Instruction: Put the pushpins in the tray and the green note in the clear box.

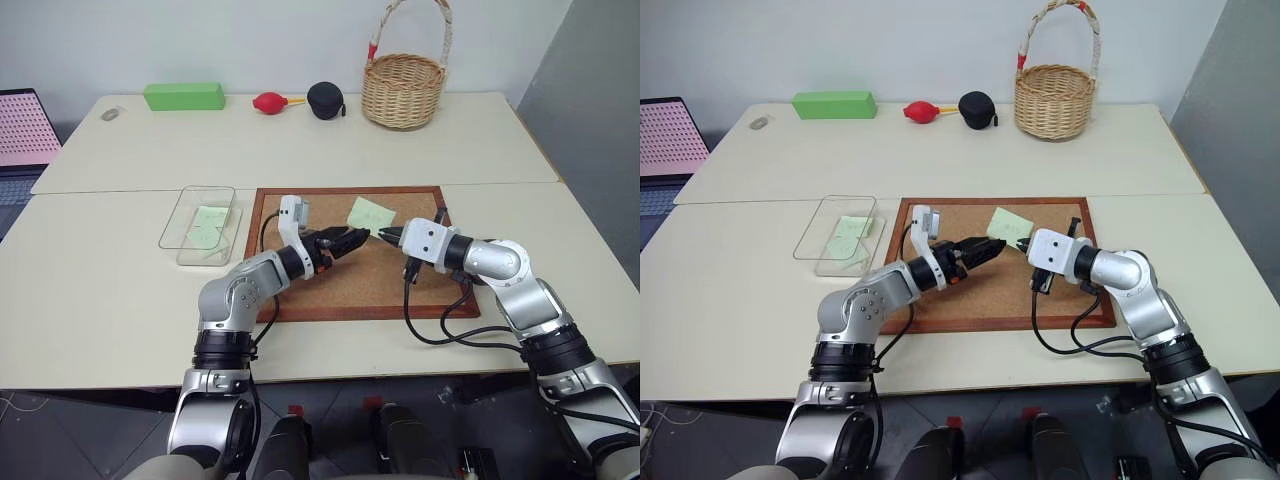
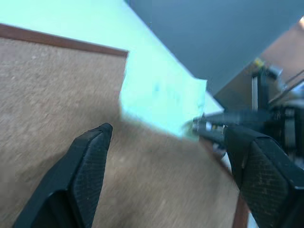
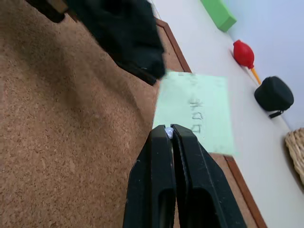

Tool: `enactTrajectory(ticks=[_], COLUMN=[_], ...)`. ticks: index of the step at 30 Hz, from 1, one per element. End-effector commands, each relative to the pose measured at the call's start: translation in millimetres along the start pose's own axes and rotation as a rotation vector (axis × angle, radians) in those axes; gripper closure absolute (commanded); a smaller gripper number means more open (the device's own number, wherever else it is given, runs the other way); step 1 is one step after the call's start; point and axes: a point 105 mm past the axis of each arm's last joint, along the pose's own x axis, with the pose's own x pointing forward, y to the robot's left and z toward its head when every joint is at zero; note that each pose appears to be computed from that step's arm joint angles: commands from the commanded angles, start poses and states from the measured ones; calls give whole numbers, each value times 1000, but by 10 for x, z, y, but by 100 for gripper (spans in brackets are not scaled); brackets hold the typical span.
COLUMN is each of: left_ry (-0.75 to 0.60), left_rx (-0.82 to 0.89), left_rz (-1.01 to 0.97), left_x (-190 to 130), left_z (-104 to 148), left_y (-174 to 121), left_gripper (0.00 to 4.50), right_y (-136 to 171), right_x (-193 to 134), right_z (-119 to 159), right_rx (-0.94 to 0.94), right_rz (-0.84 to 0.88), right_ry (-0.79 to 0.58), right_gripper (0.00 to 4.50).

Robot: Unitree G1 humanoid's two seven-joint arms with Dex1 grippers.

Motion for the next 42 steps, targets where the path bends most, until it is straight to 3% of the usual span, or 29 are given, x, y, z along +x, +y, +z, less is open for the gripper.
enactTrajectory(ticks=[1,6,9,16,21,27,35,42], left_ry=[-39,-26,-13,58,87,-9,5,-11], left_rx=[-13,8,18,140,281,233,244,208], left_rz=[-13,-22,-23,-10,-27,-132,-142,-139], left_x=[110,210,219,82,-106,-208,-161,21], left_z=[102,57,28,-58,-89,71,-2,-20], left_y=[-35,-55,-49,48,115,-53,-76,-50], left_gripper=[58,58,97,252,263,157,6,6], right_y=[-59,-52,-70,-119,-157,-209,-259,-299], right_x=[-17,-8,-15,-11,-9,-7,-2,0], right_z=[183,224,239,302,319,344,383,449], right_rx=[-52,-42,-34,-10,7,1,-3,-1], right_rz=[-24,-30,-38,-63,-78,-90,-100,-107], right_ry=[-51,-61,-64,-90,-97,-107,-122,-141], right_gripper=[450,450,450,450,450,450,450,450])
